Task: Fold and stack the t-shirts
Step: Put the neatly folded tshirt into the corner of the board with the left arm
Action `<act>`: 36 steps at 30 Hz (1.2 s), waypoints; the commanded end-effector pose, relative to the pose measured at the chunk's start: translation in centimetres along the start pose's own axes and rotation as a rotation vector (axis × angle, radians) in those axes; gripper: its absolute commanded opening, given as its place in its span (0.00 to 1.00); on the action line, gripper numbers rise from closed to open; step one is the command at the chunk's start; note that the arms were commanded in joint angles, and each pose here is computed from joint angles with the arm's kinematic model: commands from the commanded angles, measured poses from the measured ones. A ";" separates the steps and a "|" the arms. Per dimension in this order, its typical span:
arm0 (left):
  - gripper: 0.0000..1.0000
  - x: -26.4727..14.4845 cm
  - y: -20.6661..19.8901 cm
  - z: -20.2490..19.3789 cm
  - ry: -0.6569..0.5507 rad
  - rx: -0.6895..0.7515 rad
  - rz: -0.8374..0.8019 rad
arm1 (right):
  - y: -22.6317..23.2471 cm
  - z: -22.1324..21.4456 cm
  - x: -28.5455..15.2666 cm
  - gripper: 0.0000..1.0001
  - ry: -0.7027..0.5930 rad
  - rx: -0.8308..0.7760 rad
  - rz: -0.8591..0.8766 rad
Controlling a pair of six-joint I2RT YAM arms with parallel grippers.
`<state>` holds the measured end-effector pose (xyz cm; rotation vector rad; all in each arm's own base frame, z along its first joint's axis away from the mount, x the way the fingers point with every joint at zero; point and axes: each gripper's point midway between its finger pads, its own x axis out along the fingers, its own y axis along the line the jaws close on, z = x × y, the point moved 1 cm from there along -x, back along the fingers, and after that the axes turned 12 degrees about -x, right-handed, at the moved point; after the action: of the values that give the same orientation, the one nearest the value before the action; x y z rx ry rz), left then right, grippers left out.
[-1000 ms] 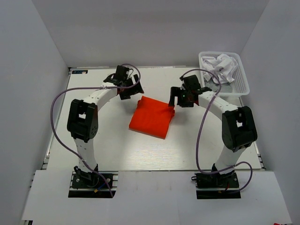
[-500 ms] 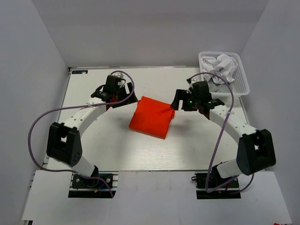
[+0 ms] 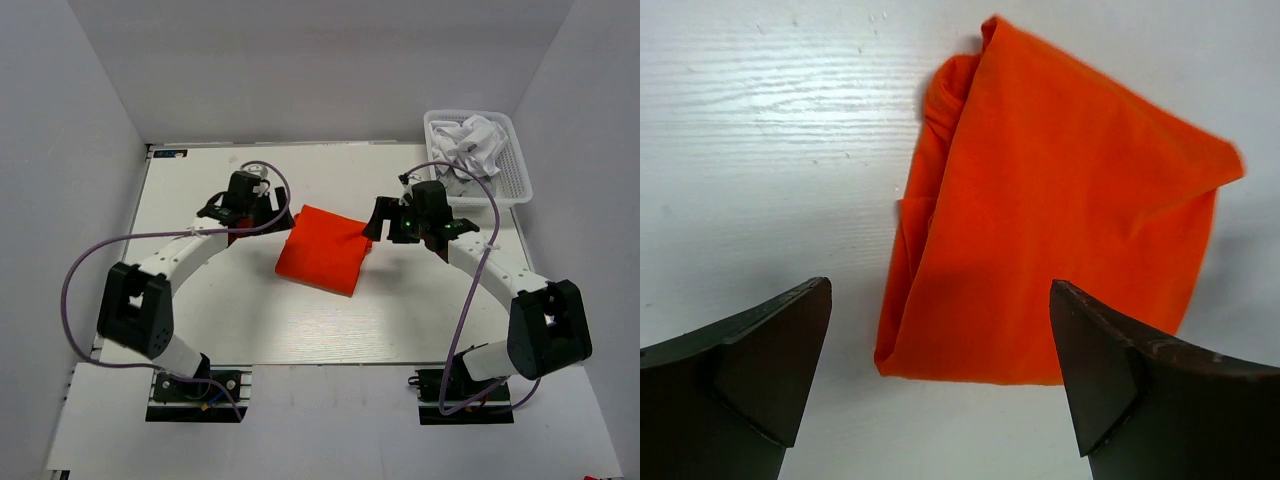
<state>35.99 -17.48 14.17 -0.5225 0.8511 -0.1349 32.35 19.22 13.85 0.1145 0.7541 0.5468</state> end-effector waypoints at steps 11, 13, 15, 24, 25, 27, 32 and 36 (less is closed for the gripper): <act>0.66 9.6 1.4 -6.0 0.233 0.156 0.135 | 0.3 0.7 -1.5 0.90 -0.052 -0.011 0.000; 0.51 10.4 2.0 -7.0 0.262 0.166 0.168 | 0.3 0.7 -1.7 0.90 -0.053 -0.008 -0.007; 0.17 10.5 1.9 -7.2 0.266 0.184 0.174 | -0.1 1.0 -1.9 0.90 -0.065 -0.013 -0.027; 0.00 9.1 4.2 2.1 -0.029 0.200 0.430 | -1.1 1.0 -1.6 0.90 -0.079 -0.020 -0.075; 0.00 9.0 4.2 2.9 -0.052 0.204 0.455 | -1.2 1.1 -1.5 0.90 -0.084 -0.020 -0.075; 0.00 8.1 5.1 6.8 -0.130 0.190 0.529 | -1.3 1.1 -1.3 0.90 -0.087 -0.030 -0.077; 0.00 7.5 8.3 14.2 -0.233 0.182 0.601 | -1.4 2.2 -0.6 0.90 -0.115 -0.059 -0.064; 0.00 7.0 13.8 18.2 -0.278 0.131 0.751 | -1.8 2.9 0.2 0.90 -0.123 -0.058 -0.076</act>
<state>52.15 -6.43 11.36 -0.1398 0.7433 0.4013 33.09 17.79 13.79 0.0778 0.6965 0.4893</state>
